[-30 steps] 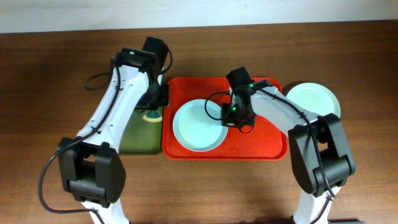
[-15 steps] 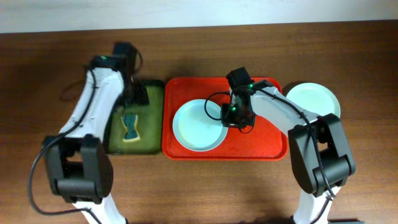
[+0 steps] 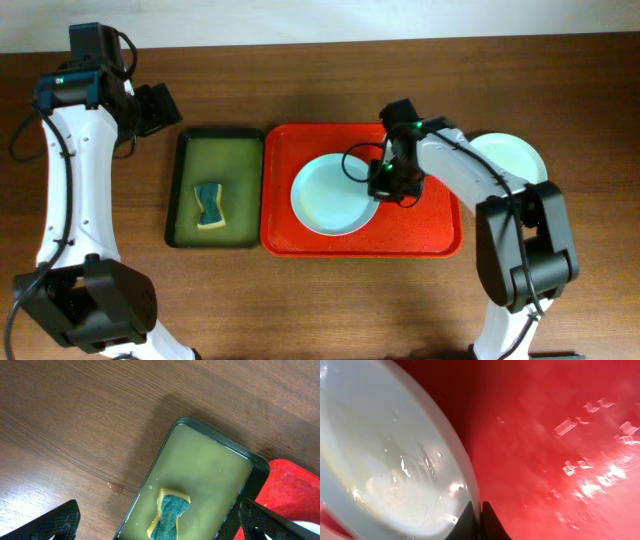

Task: Clean dirty plates on tray and stack at the side
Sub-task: 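Lift the pale blue plate with the right gripper and carry it right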

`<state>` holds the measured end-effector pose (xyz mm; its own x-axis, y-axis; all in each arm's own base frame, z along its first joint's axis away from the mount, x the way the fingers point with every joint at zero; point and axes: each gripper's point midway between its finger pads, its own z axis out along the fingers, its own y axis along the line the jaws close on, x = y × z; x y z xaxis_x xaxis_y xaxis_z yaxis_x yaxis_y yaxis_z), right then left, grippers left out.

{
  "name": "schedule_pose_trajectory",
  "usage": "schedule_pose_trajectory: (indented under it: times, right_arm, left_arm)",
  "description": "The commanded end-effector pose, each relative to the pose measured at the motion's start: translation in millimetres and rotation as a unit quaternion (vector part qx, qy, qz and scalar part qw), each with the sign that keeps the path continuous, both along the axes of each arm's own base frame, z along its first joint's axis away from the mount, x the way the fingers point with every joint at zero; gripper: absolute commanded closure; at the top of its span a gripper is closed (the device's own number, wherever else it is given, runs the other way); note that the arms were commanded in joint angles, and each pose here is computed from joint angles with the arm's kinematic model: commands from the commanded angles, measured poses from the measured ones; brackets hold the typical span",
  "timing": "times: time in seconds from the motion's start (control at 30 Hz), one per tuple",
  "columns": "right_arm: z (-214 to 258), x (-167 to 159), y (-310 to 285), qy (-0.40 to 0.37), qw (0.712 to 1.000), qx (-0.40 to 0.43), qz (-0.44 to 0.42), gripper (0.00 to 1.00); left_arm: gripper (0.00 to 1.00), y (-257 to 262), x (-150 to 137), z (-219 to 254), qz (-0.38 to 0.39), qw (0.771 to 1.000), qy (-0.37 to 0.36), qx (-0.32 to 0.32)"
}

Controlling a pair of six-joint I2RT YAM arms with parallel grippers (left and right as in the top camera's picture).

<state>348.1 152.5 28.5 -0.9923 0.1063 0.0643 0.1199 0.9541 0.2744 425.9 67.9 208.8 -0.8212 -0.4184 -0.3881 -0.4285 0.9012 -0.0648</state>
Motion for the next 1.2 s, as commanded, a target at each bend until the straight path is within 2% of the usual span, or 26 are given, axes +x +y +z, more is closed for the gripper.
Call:
schedule_pose_trajectory:
  times: [0.0,0.2,0.33,0.4,0.5,0.6,0.7,0.83,1.13,1.17]
  right_arm:
    - [35,15,3,-0.021,1.000,0.008,0.017,0.96]
    - [95,49,45,-0.108,0.994,0.015,0.030,0.96]
    - [107,70,97,-0.220,0.974,-0.020,0.047,0.96]
    - [126,79,138,-0.318,0.945,-0.048,0.065,0.96]
    - [156,84,158,-0.430,0.893,-0.128,0.043,0.96]
    - [200,84,180,-0.538,0.815,-0.202,0.068,0.96]
    - [256,74,202,-0.622,0.714,-0.298,0.121,0.96]
    - [296,65,215,-0.665,0.661,-0.326,0.121,0.96]
    - [300,67,215,-0.671,0.657,-0.324,0.116,0.96]
    - [294,71,212,-0.667,0.671,-0.309,0.102,0.96]
  left_arm:
    - [0.01,0,1,3,0.001,1.000,-0.005,-0.003]
    - [0.00,1,1,3,0.002,1.000,-0.005,-0.003]
    - [0.01,1,1,3,0.002,1.000,-0.005,-0.003]
    - [0.01,0,1,3,0.001,1.000,-0.005,-0.003]
    - [0.01,0,1,3,0.002,1.000,-0.005,-0.003]
    - [0.01,0,1,3,0.002,1.000,-0.005,-0.003]
    - [0.01,0,1,3,0.002,1.000,-0.005,-0.003]
    - [0.01,0,1,3,0.002,1.000,-0.005,-0.003]
    - [0.01,0,1,3,0.002,1.000,-0.005,-0.003]
    - [0.00,0,1,3,0.002,1.000,-0.005,-0.003]
